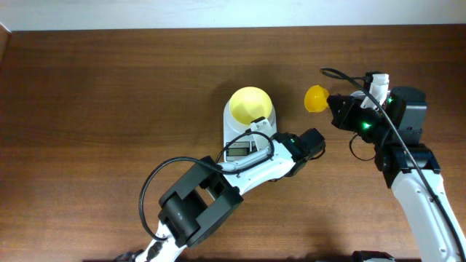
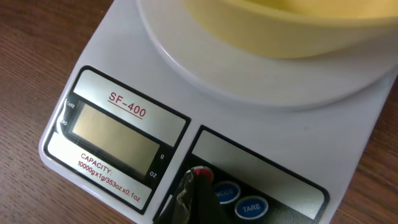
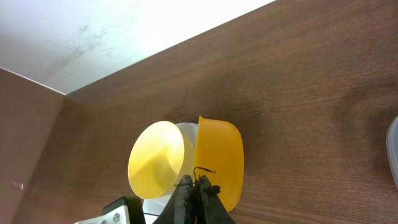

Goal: Scoop item into bowl and weigh 50g on scale

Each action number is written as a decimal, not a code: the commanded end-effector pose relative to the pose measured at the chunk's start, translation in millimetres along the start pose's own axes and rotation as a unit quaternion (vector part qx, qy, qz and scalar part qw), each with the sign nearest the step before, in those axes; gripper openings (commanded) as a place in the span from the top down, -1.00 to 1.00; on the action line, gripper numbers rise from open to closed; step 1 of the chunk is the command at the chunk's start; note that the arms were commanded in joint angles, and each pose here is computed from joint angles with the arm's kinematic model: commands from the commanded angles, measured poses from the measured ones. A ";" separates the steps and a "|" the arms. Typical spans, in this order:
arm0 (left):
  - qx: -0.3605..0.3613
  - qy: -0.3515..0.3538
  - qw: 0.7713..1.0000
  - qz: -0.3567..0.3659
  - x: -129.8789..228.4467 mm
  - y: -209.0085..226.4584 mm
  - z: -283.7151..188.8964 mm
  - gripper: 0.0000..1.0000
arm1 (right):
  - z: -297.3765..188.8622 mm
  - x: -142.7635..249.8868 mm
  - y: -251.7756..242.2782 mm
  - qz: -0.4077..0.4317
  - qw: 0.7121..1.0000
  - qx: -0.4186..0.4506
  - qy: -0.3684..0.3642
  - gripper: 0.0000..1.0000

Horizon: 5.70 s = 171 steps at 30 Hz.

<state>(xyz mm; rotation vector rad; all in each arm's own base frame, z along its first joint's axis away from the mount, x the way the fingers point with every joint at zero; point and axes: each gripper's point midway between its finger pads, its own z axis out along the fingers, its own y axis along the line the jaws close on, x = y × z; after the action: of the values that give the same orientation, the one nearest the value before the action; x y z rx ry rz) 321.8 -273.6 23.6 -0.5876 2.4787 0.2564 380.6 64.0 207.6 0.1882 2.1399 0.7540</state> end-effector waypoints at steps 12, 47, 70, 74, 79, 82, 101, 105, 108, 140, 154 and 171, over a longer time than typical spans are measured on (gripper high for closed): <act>-0.013 -0.040 0.999 -0.003 -8.4 3.3 8.4 1.00 | -1.1 -6.0 -1.2 -0.006 1.000 0.005 -0.007 0.92; -0.015 -0.016 1.000 0.002 3.3 3.1 13.5 1.00 | -1.1 -5.7 -1.3 -0.006 1.000 0.005 -0.007 0.92; -0.020 0.026 0.999 0.010 26.2 2.6 25.7 1.00 | -1.1 -5.7 -1.3 -0.006 1.000 0.005 -0.007 0.92; -0.019 0.026 0.999 0.009 26.3 1.9 25.6 1.00 | -1.1 -5.7 -1.3 -0.006 1.000 0.005 -0.007 0.92; -0.016 0.019 1.000 0.007 21.1 -1.0 22.4 1.00 | -1.1 -5.9 -1.3 -0.006 1.000 0.005 -0.007 0.92; -0.013 0.005 1.000 0.003 10.1 -1.4 13.7 1.00 | -1.2 -6.1 -1.9 -0.006 1.000 0.007 -0.008 0.92; 0.000 0.004 1.000 -0.001 2.7 -2.1 -2.7 1.00 | -1.2 -6.4 -2.5 -0.006 1.000 0.008 -0.009 0.92; 0.000 0.004 1.000 -0.001 4.1 -2.2 -1.4 1.00 | -1.2 -6.3 -2.5 -0.006 1.000 0.008 -0.008 0.92; -0.004 0.012 1.000 0.003 10.9 -2.0 4.9 1.00 | -1.2 -6.3 -2.5 -0.006 1.000 0.008 -0.008 0.92; 0.048 -0.004 0.996 0.070 -80.1 74.5 -131.2 -0.98 | -1.8 11.4 -11.8 0.006 0.999 0.028 0.025 0.92; 0.218 0.148 0.878 0.399 -78.8 91.9 -133.9 -0.97 | -2.5 -2.4 -20.7 -0.020 0.998 0.056 -0.005 0.92; 0.281 0.109 0.827 0.474 -79.4 70.1 -141.7 -0.97 | -3.9 0.3 -30.7 -0.016 0.996 0.084 -0.002 0.92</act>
<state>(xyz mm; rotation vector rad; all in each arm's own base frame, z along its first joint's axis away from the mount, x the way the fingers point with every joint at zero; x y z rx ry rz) 278.0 -229.4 180.9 0.9277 2.7000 -0.2061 377.8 43.5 187.9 0.2435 2.2084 0.5888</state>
